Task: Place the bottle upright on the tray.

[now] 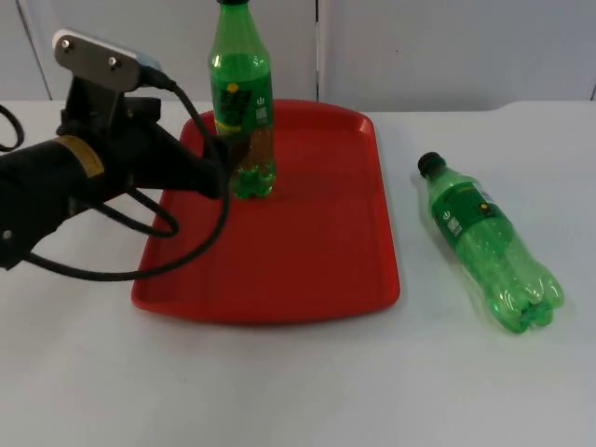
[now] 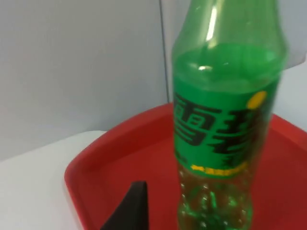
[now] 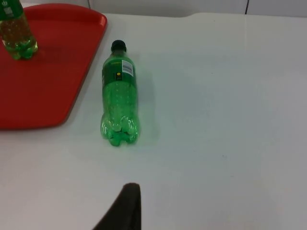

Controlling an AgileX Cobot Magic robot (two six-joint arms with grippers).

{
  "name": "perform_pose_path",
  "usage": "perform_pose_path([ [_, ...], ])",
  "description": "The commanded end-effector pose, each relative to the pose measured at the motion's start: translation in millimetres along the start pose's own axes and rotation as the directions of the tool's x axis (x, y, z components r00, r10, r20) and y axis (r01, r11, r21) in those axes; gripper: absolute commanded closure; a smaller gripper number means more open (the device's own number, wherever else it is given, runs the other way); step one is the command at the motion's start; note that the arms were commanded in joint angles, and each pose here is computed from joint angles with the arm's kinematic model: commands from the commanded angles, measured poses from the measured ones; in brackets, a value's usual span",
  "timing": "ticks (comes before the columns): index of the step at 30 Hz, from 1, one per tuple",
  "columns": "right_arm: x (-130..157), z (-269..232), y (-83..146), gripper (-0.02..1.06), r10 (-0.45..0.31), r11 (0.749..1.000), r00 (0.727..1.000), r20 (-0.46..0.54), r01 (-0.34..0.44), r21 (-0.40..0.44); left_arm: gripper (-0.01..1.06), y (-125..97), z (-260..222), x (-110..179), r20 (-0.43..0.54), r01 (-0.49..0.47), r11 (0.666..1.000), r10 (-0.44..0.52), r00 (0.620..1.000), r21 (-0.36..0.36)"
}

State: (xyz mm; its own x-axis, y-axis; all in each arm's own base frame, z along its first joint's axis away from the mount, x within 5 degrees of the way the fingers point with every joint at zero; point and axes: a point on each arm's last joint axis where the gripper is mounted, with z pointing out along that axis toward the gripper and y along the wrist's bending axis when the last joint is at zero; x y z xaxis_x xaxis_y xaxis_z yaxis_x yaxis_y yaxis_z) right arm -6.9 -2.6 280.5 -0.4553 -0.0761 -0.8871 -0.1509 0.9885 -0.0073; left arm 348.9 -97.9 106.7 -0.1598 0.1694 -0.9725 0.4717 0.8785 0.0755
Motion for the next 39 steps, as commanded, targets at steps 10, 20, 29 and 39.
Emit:
perform_pose_path([
  [10,0,0,0,-0.01,0.003,1.000,1.000,0.005,-0.003,-0.001,0.03,-1,-45,-55,-0.019,0.043,0.999,-0.043,0.999,-0.029],
  [20,0,0,0,-0.01,0.003,1.000,1.000,0.005,-0.003,-0.001,0.03,4,-106,-126,-0.055,0.063,0.986,-0.072,0.996,-0.152],
  [29,0,0,0,-0.01,0.003,1.000,1.000,0.005,-0.003,-0.001,0.03,1,-169,-163,-0.054,0.150,0.958,-0.168,0.984,-0.246],
  [39,0,0,0,-0.01,0.003,1.000,1.000,0.005,-0.003,-0.001,0.03,-7,-235,-182,-0.048,0.149,0.937,-0.173,0.984,-0.317],
])
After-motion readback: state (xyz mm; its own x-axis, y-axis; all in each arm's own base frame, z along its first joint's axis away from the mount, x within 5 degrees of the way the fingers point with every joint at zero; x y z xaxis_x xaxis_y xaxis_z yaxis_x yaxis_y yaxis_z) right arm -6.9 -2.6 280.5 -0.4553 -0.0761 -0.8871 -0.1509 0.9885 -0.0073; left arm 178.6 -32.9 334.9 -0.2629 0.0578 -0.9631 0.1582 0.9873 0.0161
